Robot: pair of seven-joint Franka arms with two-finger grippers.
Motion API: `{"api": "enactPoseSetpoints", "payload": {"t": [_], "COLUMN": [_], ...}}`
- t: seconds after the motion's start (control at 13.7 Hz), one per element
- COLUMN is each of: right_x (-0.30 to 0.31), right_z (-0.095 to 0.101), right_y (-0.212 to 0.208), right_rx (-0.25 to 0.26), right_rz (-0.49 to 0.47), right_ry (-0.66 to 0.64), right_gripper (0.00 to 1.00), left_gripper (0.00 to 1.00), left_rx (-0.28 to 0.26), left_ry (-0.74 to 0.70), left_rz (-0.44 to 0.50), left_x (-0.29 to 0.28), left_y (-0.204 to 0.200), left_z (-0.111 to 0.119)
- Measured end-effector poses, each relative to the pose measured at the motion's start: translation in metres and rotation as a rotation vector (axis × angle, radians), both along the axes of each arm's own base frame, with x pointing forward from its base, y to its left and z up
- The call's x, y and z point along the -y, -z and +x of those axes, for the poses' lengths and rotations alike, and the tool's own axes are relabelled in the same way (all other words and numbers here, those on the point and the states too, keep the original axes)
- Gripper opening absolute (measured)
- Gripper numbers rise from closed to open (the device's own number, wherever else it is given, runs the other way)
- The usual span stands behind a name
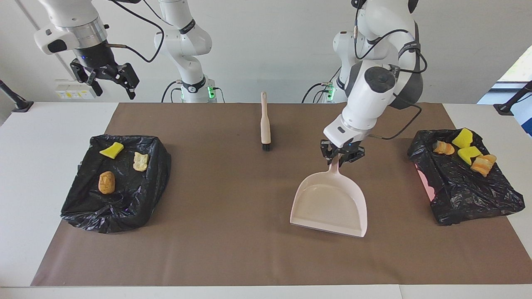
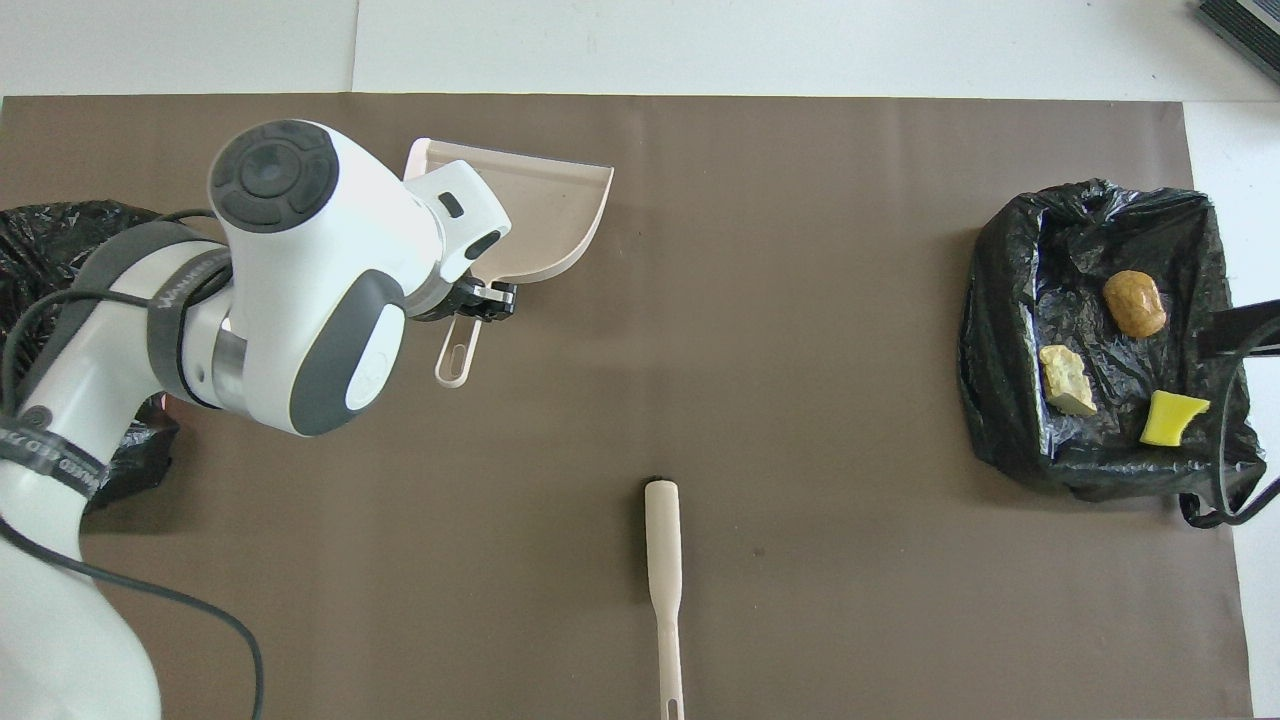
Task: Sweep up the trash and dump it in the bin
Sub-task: 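Bring the dustpan back to the table center with the left gripper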
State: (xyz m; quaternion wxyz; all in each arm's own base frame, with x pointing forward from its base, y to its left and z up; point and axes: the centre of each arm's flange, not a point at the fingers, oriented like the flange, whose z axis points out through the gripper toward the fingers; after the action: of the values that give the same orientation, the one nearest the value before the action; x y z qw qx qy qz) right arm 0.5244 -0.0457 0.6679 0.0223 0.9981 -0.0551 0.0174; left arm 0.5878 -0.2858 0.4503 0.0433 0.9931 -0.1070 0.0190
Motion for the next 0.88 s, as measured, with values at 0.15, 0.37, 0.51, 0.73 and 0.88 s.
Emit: {"api": "enactPoseSetpoints", "payload": {"t": [0.15,0.37,0.51,0.73,0.88], "right_x": [0.0,0.001,0.0,-0.006,-0.012], "right_z": [0.001,-0.002,-0.006,-0.016,-0.018], "right_y": [0.001,0.009,0.014,0.015,0.012], "right_rx": [-0.003,-0.022,-0.036,-0.09,-0.099], "right_rz": [0.0,0.002,0.01,0.02,0.02], "right_ry": [0.001,0.002,0.001,-0.007,-0.016], "right_gripper": [1.0,1.0,1.0,1.0,1.0], "left_gripper": [0.32,0.32,0.32,0.32,0.32], "left_rx": [0.002,0.012,0.017,0.035,0.043], "left_ry": [-0.039,-0.079,-0.106,-0.13,-0.138], "left_rz": [-0.013,-0.034,-0.046,-0.032,-0.002], "left_x": [0.038,0.083,0.103,0.13,0.154], "left_y": [0.014,0.02,0.024,0.042,0.063], "left_z": [-0.005,-0.012,-0.018,-0.019,-0.024]}}
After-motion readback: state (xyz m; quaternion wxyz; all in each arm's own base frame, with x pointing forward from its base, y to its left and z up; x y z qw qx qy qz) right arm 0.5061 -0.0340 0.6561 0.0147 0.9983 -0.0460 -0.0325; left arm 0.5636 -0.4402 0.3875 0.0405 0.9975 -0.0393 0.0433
